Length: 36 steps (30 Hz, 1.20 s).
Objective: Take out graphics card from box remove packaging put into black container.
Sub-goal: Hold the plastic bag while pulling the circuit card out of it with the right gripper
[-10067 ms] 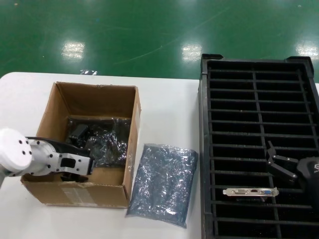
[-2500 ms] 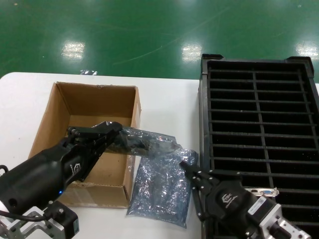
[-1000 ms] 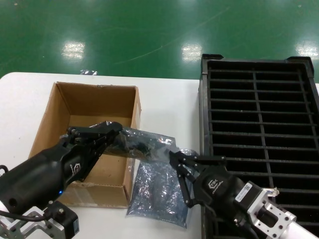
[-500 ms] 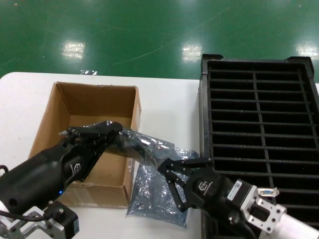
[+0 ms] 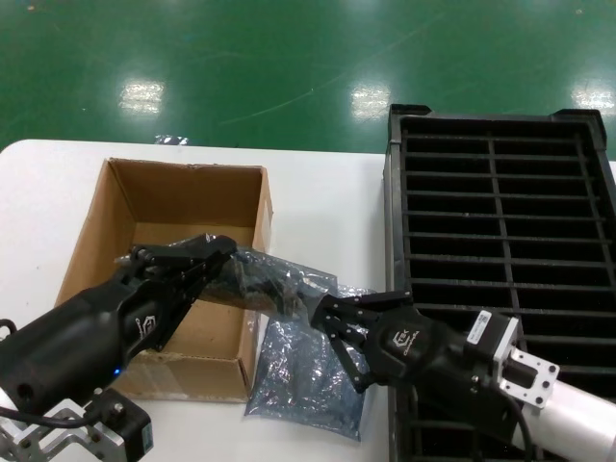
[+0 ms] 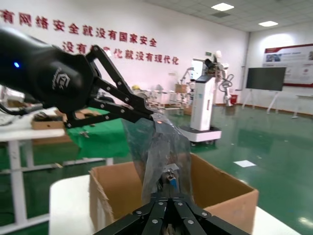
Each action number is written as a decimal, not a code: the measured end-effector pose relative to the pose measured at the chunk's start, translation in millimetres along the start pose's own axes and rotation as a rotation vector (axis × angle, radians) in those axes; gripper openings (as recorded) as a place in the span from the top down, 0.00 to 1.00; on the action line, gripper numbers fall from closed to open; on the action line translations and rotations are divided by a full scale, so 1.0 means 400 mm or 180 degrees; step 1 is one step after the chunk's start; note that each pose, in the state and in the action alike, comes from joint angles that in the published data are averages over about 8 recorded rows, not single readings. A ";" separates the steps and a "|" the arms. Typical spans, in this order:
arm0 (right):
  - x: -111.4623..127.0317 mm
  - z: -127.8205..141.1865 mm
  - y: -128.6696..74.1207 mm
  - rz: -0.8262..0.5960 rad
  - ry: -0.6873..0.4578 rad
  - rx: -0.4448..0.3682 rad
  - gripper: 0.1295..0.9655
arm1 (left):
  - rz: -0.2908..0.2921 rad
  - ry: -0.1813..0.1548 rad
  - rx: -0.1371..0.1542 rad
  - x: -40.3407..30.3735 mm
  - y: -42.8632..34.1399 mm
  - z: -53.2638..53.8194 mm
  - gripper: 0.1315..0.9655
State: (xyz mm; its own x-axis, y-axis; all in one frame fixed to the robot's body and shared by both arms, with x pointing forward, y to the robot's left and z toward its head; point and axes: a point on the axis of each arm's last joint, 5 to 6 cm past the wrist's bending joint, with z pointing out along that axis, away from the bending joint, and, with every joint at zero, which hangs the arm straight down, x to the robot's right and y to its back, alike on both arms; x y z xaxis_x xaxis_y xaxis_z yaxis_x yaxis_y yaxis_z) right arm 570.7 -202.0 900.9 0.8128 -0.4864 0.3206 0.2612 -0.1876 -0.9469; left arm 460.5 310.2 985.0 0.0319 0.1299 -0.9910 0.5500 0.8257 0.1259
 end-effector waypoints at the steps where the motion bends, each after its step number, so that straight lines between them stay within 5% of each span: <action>1: 0.005 -0.001 0.001 0.0020 -0.0033 0.0012 1.00 | 0.0000 0.0000 0.0000 0.000 0.000 0.000 0.99; 24: 0.105 0.019 0.047 0.0285 -0.0211 0.0105 0.98 | 0.0000 0.0000 0.0000 0.000 0.000 0.000 0.99; 36: 0.111 0.048 0.051 0.0283 -0.0212 0.0103 0.84 | 0.0000 0.0000 0.0000 0.000 0.000 0.000 0.99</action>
State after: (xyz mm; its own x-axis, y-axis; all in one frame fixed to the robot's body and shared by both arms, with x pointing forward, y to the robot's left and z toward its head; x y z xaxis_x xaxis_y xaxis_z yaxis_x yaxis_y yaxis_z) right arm 622.3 -211.0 895.2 0.8660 -0.4419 0.2339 0.2023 -0.1182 -0.9722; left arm 460.5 310.2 985.0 0.0319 0.1299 -0.9910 0.5499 0.8257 0.1259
